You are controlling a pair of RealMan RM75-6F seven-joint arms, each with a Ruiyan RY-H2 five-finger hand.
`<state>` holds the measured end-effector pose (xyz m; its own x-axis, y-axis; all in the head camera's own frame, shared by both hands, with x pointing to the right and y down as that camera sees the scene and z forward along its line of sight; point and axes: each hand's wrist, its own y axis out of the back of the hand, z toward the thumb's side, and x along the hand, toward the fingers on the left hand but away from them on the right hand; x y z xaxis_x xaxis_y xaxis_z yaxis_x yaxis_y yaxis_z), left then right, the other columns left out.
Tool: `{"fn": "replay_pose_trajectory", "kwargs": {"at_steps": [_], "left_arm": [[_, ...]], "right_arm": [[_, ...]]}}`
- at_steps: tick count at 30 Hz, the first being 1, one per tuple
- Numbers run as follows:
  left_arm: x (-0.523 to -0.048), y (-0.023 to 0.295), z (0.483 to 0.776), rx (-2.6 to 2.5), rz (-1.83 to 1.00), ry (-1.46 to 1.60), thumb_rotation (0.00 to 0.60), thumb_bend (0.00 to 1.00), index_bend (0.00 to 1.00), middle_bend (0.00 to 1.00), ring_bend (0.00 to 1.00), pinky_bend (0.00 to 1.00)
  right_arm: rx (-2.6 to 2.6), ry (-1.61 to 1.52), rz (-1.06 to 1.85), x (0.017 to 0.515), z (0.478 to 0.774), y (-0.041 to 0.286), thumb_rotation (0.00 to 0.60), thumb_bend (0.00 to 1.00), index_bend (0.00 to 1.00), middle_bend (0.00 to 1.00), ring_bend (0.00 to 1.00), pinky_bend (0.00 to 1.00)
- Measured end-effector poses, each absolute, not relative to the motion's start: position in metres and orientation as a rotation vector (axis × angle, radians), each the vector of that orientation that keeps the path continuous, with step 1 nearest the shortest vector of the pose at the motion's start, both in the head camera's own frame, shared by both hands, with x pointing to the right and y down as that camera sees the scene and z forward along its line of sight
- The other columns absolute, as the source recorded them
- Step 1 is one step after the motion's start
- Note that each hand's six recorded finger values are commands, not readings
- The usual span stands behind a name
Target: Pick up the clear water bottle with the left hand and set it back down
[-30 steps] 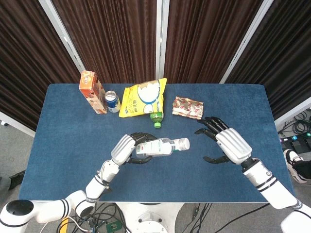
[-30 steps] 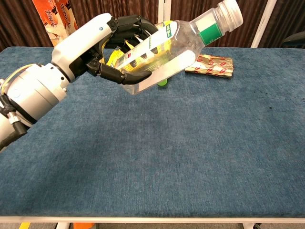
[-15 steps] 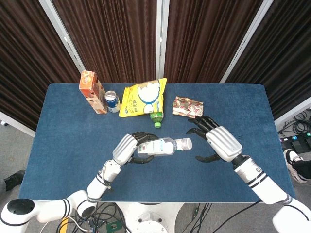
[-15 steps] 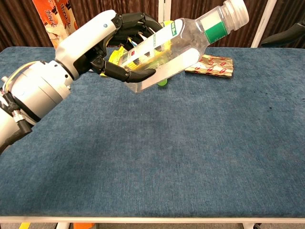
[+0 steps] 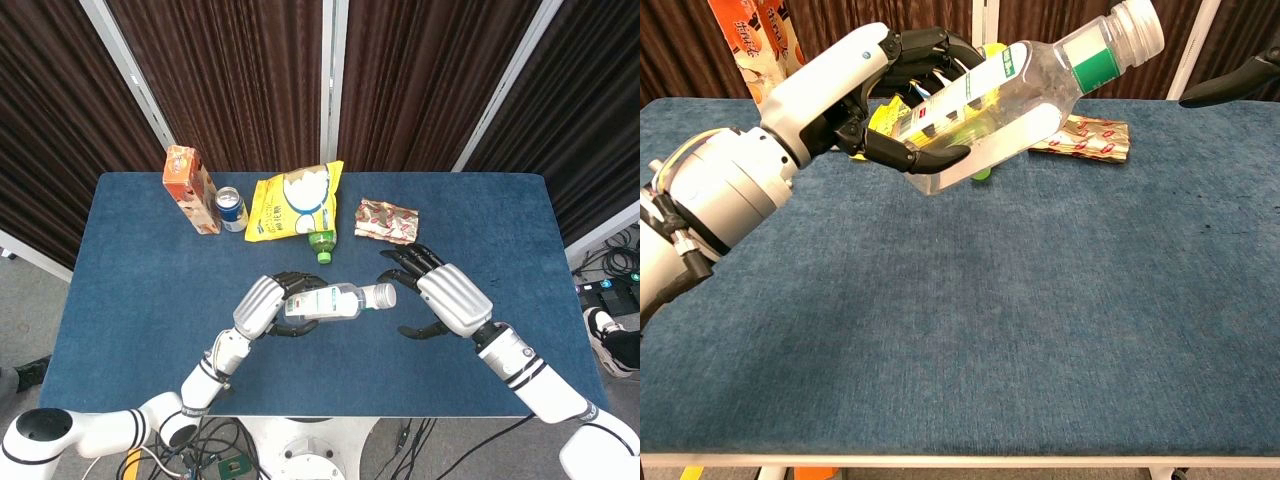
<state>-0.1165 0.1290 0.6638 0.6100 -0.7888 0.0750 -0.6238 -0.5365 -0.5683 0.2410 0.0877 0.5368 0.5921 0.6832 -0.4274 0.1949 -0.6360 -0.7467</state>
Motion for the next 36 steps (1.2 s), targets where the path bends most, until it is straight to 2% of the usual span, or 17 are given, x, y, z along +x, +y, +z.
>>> {"fn": "replay_pose_trajectory", "kwargs": {"at_steps": [18, 26, 36], "left_arm": [[-0.117, 0.128, 0.668, -2.354, -0.457, 1.111, 0.600, 0.48, 0.44, 0.48, 0.39, 0.46], [-0.116, 0.129, 0.662, -2.343, -0.434, 1.108, 0.600, 0.48, 0.44, 0.48, 0.39, 0.46], [-0.116, 0.129, 0.662, -2.341, -0.437, 1.111, 0.600, 0.48, 0.44, 0.48, 0.39, 0.46]], "right_arm": [[-2.159, -0.679, 0.878, 0.233, 0.523, 0.095, 0.600, 0.06, 0.27, 0.08, 0.00, 0.00], [-2.138, -0.714, 0.931, 0.243, 0.531, 0.086, 0.600, 0.06, 0.25, 0.08, 0.00, 0.00], [-2.141, -0.684, 0.965, 0.245, 0.536, 0.091, 0.600, 0.06, 0.25, 0.08, 0.00, 0.00]]}}
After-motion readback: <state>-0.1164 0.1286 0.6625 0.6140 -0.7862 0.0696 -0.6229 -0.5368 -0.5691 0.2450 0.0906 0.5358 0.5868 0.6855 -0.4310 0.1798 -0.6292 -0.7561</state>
